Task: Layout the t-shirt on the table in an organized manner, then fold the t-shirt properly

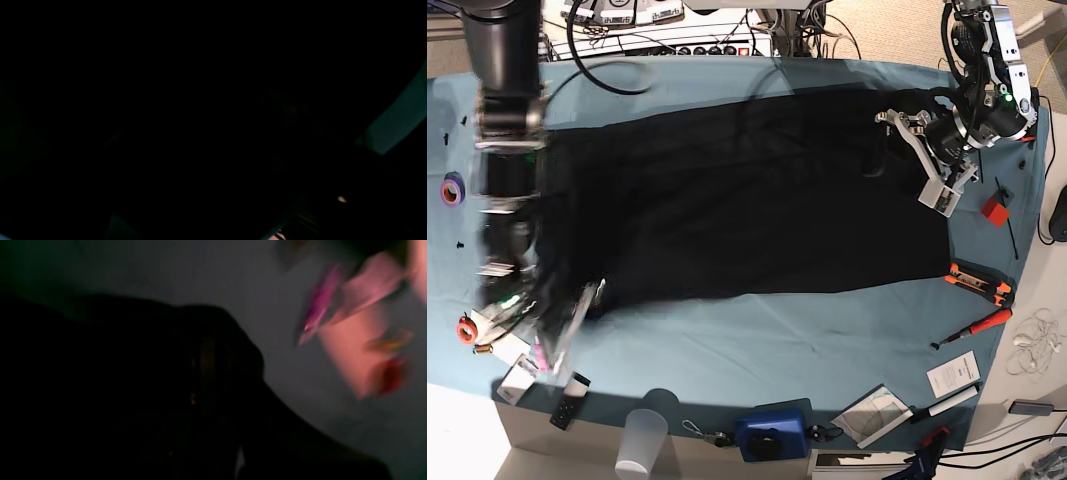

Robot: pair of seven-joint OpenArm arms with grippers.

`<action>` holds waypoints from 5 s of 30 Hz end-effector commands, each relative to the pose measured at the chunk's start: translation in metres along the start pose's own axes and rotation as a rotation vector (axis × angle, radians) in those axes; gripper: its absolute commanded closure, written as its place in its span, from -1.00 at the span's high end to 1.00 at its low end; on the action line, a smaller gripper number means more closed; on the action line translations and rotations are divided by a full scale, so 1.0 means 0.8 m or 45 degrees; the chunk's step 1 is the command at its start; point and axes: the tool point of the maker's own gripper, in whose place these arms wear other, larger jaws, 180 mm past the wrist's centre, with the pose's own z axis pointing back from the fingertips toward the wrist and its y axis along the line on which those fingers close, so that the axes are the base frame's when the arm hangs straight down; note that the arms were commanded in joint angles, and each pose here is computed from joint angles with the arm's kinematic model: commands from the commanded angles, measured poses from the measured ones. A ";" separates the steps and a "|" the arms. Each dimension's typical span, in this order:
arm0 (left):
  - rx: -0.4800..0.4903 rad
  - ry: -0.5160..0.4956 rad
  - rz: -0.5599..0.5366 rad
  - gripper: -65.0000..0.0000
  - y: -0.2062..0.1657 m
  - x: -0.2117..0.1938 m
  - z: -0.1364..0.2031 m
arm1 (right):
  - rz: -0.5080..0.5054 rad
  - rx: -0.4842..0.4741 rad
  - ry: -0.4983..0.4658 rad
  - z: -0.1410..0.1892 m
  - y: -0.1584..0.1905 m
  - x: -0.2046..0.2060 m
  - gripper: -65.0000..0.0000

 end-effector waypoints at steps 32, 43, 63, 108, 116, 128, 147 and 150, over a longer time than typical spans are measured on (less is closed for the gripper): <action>-0.006 -0.059 -0.017 0.36 -0.001 0.016 0.004 | 0.135 0.010 -0.044 0.086 0.087 -0.065 -0.42; -0.006 -0.060 -0.016 0.36 -0.001 0.016 0.004 | -0.364 -0.276 -0.195 0.088 -0.052 -0.070 -0.42; -0.007 -0.061 -0.016 0.36 -0.001 0.016 0.004 | -0.776 0.119 0.013 -0.052 0.009 -0.118 -0.42; -0.004 -0.104 -0.020 0.36 0.000 0.025 0.004 | -0.675 -0.030 0.014 -0.055 -0.025 -0.074 -0.38; -0.010 -0.113 -0.016 0.36 -0.001 0.026 0.004 | -0.741 0.023 0.099 -0.072 -0.005 -0.103 -0.38; -0.013 -0.160 -0.016 0.36 -0.002 0.036 0.005 | -0.747 0.250 0.162 -0.087 0.077 -0.083 -0.38; -0.013 -0.161 -0.015 0.36 -0.002 0.036 0.005 | -0.512 0.087 -0.212 -0.011 0.009 0.042 -1.00; -0.012 -0.161 -0.016 0.36 -0.002 0.036 0.005 | -0.485 0.054 -0.265 0.003 0.001 0.057 -1.00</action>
